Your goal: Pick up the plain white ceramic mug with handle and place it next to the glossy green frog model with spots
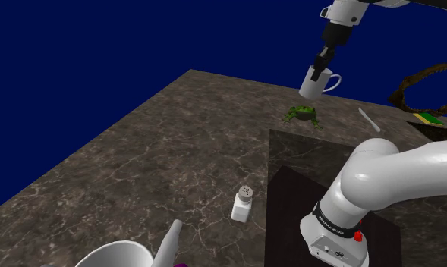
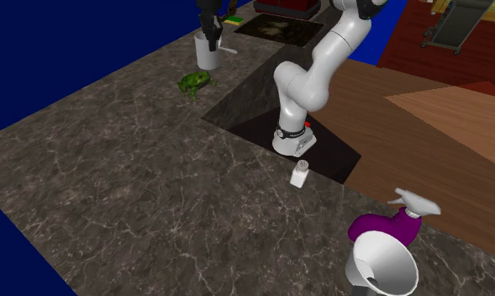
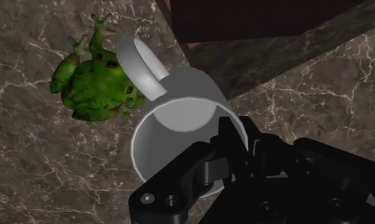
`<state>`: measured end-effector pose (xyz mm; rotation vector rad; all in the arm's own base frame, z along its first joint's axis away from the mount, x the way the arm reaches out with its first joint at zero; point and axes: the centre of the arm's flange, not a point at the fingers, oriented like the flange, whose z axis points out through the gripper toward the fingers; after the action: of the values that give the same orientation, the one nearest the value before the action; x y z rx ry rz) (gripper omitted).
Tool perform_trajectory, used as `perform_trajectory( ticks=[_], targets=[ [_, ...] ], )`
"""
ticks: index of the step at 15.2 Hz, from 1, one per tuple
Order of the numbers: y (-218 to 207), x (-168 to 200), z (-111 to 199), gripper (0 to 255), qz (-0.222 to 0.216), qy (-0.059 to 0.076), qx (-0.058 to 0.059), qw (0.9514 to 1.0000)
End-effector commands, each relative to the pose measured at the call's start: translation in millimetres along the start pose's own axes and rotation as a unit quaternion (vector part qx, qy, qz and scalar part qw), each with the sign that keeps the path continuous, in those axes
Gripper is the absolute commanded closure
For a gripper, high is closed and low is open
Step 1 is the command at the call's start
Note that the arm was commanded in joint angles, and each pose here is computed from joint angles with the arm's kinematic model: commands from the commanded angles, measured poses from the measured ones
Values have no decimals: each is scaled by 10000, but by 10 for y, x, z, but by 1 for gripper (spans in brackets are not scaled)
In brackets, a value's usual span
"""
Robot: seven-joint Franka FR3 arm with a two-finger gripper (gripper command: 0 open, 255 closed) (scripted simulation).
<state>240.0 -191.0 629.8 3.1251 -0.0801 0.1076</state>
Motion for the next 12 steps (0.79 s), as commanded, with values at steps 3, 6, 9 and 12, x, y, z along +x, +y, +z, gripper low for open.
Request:
perform_trajectory(
  ticks=[3, 6, 9, 12],
  targets=[
    [520, -106, -12, 255, -5, -3, -4, 10000],
    [909, -182, -14, 255, -5, -3, -4, 10000],
    [1298, -258, -15, 255, -5, -3, -4, 10000],
    [1687, -333, -17, 255, -5, -3, -4, 10000]
  ],
)
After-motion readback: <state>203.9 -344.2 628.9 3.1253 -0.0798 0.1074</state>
